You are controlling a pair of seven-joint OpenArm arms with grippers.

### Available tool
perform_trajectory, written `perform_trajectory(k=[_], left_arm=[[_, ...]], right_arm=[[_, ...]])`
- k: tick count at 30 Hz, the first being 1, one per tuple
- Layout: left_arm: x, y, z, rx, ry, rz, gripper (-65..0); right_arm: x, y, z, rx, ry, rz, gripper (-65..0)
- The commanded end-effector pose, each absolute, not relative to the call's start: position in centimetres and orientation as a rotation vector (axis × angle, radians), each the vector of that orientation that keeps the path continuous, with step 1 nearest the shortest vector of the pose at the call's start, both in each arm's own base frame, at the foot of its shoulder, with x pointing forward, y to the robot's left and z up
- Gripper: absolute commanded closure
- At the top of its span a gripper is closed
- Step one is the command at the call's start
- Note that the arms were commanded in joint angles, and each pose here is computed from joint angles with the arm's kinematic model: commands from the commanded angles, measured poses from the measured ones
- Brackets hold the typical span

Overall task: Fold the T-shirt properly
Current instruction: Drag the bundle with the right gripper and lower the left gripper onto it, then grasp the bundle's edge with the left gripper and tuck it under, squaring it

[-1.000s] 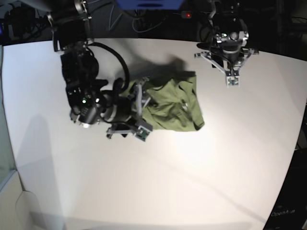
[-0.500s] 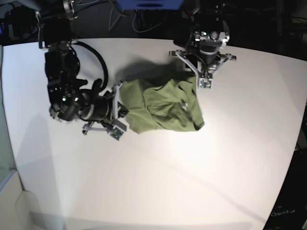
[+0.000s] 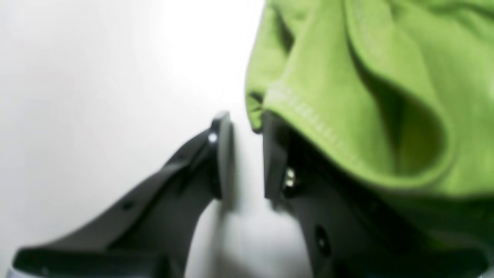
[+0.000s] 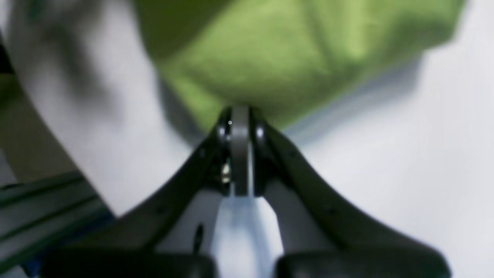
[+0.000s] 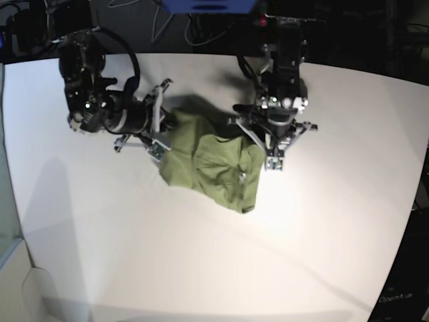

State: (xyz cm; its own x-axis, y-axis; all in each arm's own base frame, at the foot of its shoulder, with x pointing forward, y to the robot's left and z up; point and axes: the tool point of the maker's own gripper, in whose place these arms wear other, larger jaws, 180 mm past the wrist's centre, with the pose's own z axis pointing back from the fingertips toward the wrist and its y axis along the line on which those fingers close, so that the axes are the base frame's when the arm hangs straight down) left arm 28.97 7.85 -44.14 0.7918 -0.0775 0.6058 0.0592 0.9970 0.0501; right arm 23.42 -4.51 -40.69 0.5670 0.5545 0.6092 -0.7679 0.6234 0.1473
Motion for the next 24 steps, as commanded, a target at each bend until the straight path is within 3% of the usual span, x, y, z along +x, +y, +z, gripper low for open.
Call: perform_trajectory(k=[1,7,15,19,24], left_arm=[[29.6,7.6,-44.0,0.025,-0.648,-0.079,-14.1],[35.7,6.4,-41.0,-0.017,-0.814,-0.079,-14.1],[38.1,5.5,-32.9,-0.219,-1.037,0.045,-14.1],[35.3,7.1,-32.9,-0.197,-0.976,0.035,-14.1],[31.0,8.2,-37.0,-0.162,-0.825,0.022,-14.1]], right_arm=[[23.4,-2.5,-39.7,0.486,-0.599,0.806,0.0],[20.4,2.8,-40.1,0.611,-0.558,0.87,0.0],[19.1,2.7,-42.4,0.633,-0.484,0.854,0.0],[19.4,1.1,-42.8,0.602,-0.483,0.854,0.0],[20.1,-0.7,-42.8,0.569,-0.502,0.864,0.0]])
